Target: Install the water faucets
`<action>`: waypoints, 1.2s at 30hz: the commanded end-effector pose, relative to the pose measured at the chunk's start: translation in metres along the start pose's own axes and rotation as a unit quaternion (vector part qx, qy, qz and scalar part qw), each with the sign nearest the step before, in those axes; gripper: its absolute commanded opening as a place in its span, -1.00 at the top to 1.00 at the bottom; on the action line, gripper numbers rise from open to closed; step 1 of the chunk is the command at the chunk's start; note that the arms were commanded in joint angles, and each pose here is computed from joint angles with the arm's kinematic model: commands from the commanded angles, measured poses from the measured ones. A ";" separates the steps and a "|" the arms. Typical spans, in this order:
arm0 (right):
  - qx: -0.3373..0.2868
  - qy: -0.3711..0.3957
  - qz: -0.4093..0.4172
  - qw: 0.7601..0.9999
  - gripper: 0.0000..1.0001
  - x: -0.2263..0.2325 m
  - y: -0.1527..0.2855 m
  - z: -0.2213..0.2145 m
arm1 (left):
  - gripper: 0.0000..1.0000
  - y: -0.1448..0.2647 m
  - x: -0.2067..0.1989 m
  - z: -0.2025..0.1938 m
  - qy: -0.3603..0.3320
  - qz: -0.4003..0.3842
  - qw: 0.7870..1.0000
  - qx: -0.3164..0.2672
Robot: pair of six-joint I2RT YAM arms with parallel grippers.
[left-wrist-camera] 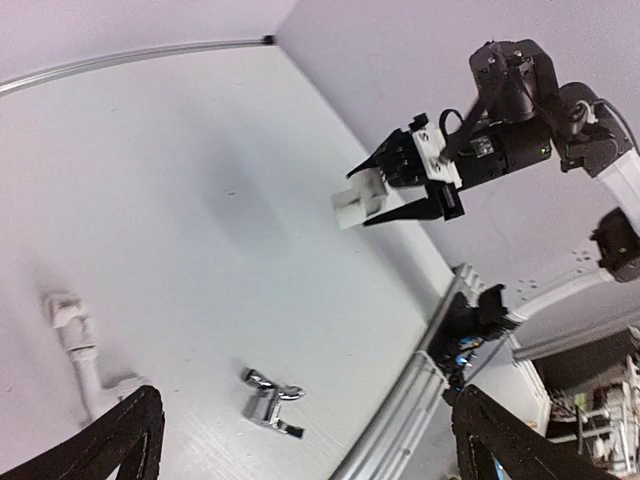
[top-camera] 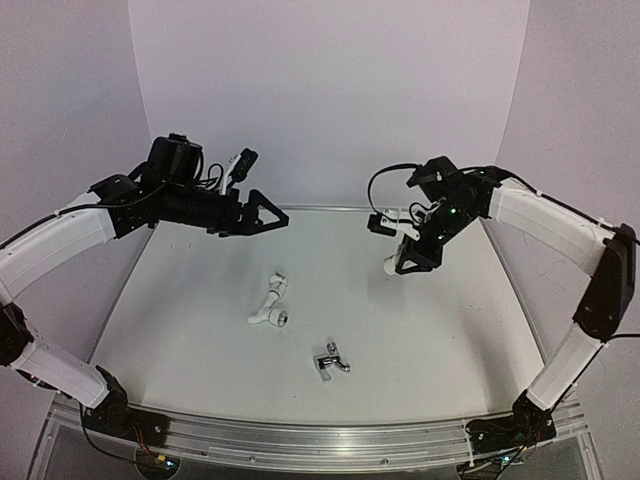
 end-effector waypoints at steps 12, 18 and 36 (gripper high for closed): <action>0.242 -0.148 -0.012 0.959 0.37 -0.088 -0.119 -0.145 | -0.99 -0.001 0.047 -0.013 0.052 0.181 0.982 -0.032; 0.255 -0.150 0.002 0.955 0.16 -0.086 -0.133 -0.151 | -0.99 -0.003 0.049 -0.016 0.051 0.180 0.982 -0.023; 0.171 -0.157 -0.021 0.972 -0.57 -0.103 -0.086 -0.113 | -0.99 -0.013 0.050 -0.020 0.034 0.151 0.988 0.013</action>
Point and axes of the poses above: each gripper's point midway between its finger pads, its own y axis back along the fingers, its own x axis along the line the jaws close on, z = x × y, the point moved 9 cm from there along y, back along the fingers, and after that the axes turned 12 degrees about y, right-handed, at the moved point
